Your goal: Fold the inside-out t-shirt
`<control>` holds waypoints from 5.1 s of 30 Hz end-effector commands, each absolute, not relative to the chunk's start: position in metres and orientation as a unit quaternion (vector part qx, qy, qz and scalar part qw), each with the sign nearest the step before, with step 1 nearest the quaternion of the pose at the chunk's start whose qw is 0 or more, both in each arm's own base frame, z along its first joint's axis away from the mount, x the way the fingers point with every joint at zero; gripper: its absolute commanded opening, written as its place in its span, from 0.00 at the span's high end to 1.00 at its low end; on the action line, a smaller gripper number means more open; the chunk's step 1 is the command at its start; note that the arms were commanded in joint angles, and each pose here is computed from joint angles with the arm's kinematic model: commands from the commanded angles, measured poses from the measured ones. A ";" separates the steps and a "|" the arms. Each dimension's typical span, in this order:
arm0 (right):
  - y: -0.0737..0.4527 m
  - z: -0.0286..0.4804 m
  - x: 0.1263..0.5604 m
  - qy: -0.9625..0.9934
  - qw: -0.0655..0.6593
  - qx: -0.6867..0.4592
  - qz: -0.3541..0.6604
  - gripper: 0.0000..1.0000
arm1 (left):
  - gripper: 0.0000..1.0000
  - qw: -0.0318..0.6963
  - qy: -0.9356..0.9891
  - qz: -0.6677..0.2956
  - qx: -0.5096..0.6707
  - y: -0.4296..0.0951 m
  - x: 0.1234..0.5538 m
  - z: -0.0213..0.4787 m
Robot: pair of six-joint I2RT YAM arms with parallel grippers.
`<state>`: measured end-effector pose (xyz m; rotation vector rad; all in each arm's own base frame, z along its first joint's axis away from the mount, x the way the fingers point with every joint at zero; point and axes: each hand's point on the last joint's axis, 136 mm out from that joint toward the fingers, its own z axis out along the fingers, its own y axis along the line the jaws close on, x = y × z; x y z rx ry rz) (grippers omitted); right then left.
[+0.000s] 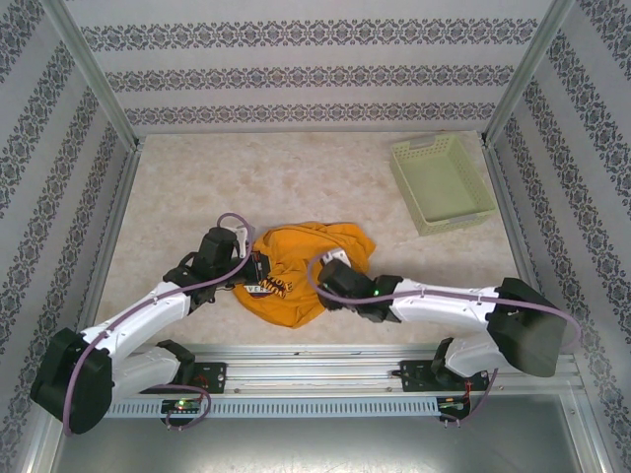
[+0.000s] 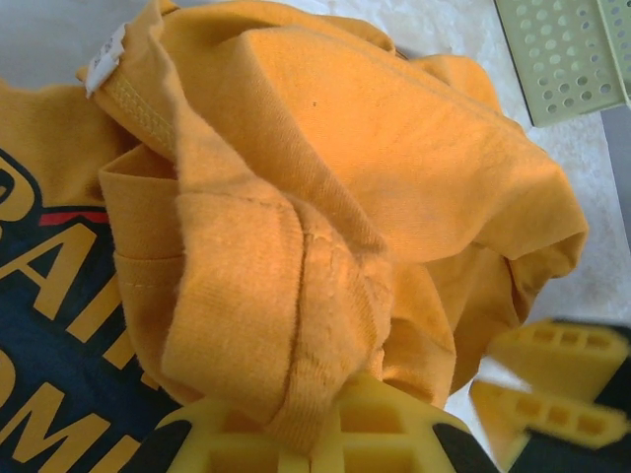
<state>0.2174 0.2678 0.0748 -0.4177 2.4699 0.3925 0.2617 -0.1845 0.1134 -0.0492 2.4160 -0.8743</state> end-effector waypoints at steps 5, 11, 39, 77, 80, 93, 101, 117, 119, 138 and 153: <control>0.286 0.086 0.269 0.927 0.309 -0.153 0.148 0.49 | 1.00 0.307 0.887 -0.345 0.007 -0.194 0.261 0.143; 0.296 0.088 0.294 0.930 0.310 -0.142 0.136 0.49 | 1.00 0.324 0.870 -0.371 0.032 -0.202 0.255 0.166; 0.301 0.104 0.293 0.923 0.304 -0.114 0.205 0.60 | 1.00 0.350 0.859 -0.370 0.057 -0.201 0.248 0.177; 0.304 0.087 0.367 0.932 0.321 -0.101 0.131 1.00 | 1.00 0.359 0.863 -0.352 0.055 -0.196 0.251 0.183; 0.302 0.119 0.355 0.920 0.340 -0.102 0.164 1.00 | 1.00 0.370 0.880 -0.296 0.030 -0.179 0.261 0.175; 0.280 0.175 0.259 0.882 0.331 -0.078 0.325 1.00 | 1.00 0.349 0.927 -0.112 -0.084 -0.117 0.325 0.148; 0.273 0.158 0.245 0.876 0.324 -0.040 0.355 1.00 | 0.65 0.337 0.932 -0.130 0.022 -0.168 0.306 0.150; 0.306 0.189 0.242 0.847 0.323 -0.044 0.419 1.00 | 0.39 0.387 0.854 -0.300 0.179 -0.287 0.234 0.160; 0.307 0.187 0.240 0.849 0.322 -0.045 0.418 1.00 | 0.42 0.387 0.854 -0.302 0.174 -0.293 0.239 0.159; 0.274 0.141 0.247 0.885 0.352 -0.047 0.300 1.00 | 0.96 0.400 0.857 -0.287 0.155 -0.283 0.245 0.168; 0.286 0.153 0.238 0.870 0.352 -0.072 0.339 1.00 | 0.69 0.361 0.865 -0.308 0.165 -0.297 0.239 0.146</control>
